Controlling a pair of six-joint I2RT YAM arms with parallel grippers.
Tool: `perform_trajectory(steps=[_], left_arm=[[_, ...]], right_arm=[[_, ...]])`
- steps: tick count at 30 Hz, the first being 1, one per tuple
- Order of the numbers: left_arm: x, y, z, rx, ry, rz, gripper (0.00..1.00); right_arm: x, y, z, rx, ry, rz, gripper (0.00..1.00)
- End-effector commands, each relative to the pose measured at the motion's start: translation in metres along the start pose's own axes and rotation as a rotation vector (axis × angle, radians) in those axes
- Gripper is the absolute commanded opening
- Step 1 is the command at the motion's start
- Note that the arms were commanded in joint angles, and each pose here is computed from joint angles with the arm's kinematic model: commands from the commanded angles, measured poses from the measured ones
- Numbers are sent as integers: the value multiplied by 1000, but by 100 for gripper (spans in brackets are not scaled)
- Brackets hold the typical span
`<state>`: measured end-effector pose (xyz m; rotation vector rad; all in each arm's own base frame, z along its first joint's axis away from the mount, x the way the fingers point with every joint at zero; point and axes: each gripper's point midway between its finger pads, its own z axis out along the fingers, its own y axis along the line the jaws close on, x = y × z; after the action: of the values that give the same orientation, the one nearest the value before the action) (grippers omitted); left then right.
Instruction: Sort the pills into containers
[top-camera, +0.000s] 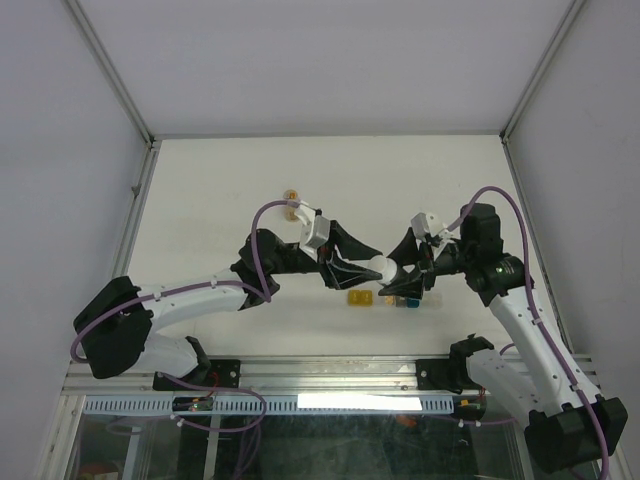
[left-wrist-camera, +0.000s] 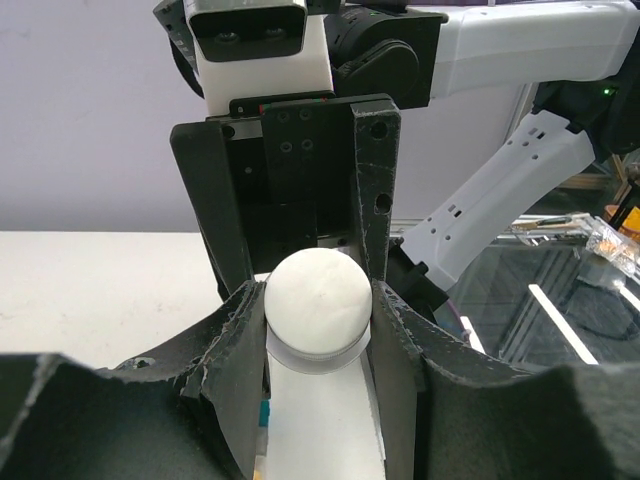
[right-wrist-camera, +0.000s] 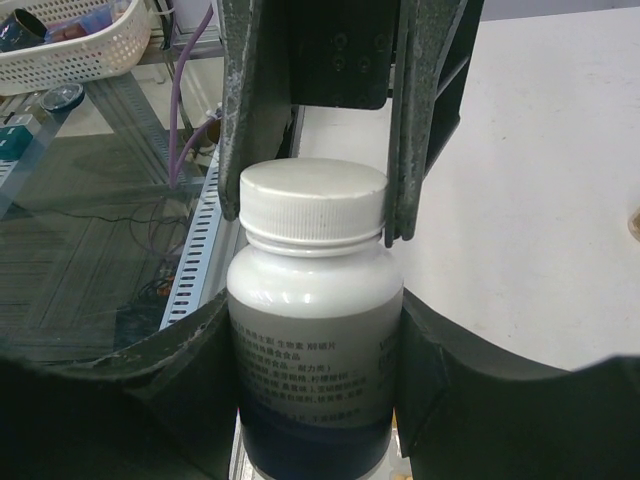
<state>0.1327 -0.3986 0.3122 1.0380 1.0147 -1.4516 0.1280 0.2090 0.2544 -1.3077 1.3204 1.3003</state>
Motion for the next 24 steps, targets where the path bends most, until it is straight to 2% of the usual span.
perform_trajectory(steps=[1,7,16,24], left_arm=[[15,-33,-1,148,16,-45,2],[10,-29,5,87,-41,-87,2],[-3,-16,-3,-140,-178,-186,1],[-16,-8,7,-288,-250,-311,0]], right_arm=[[-15,-7,-2,21,-16,-92,0],[-15,-10,-3,38,-9,-99,0],[-14,-21,-6,109,16,-108,0],[-12,-30,-8,154,32,-112,0]])
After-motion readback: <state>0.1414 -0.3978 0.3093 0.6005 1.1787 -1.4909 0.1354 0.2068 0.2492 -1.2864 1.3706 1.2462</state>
